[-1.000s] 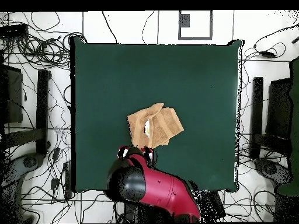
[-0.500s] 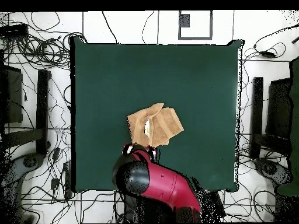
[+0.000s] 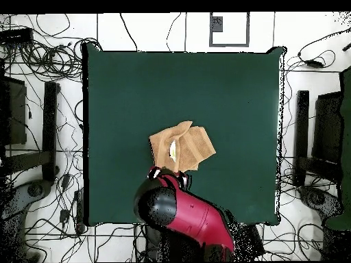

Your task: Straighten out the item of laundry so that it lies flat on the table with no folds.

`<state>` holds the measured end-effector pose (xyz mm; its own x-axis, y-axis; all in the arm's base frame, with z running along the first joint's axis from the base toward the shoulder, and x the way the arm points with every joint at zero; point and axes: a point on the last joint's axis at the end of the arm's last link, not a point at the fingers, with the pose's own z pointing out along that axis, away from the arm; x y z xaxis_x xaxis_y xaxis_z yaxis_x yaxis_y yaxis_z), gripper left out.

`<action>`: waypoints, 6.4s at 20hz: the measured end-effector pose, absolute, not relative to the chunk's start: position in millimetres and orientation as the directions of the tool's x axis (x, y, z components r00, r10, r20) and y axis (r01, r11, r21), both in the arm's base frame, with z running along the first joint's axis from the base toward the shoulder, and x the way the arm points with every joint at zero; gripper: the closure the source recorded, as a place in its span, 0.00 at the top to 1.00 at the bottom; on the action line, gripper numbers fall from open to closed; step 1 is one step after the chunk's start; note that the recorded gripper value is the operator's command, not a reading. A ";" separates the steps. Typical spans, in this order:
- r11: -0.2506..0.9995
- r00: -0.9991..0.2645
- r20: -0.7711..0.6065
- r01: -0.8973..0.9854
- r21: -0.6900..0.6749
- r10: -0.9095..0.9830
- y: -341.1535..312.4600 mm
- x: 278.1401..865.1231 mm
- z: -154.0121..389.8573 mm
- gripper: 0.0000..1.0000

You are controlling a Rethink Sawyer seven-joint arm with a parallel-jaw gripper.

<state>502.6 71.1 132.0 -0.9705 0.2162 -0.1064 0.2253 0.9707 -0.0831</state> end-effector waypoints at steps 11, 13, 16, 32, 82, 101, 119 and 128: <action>0.961 -0.960 -0.115 0.266 -0.079 0.256 66.2 506.8 135.4 1.00; 0.961 -0.960 -0.115 0.266 -0.079 0.256 66.2 506.8 135.4 1.00; 0.961 -0.959 -0.116 0.267 -0.079 0.257 66.1 507.0 135.5 1.00; 0.952 -0.954 -0.097 0.292 -0.089 0.283 52.2 521.4 113.7 1.00; 0.953 -0.950 -0.080 0.304 0.008 0.303 58.8 542.8 63.6 1.00; 0.943 -0.941 -0.052 0.334 0.002 0.334 44.6 533.9 32.4 1.00; 0.945 -0.941 -0.088 0.328 0.007 0.327 48.1 537.7 22.7 1.00; 0.950 -0.947 -0.088 0.311 0.004 0.310 49.0 535.5 22.3 1.00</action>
<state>535.5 49.0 22.3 -0.9466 0.3102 -0.0877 0.3110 0.9504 0.0043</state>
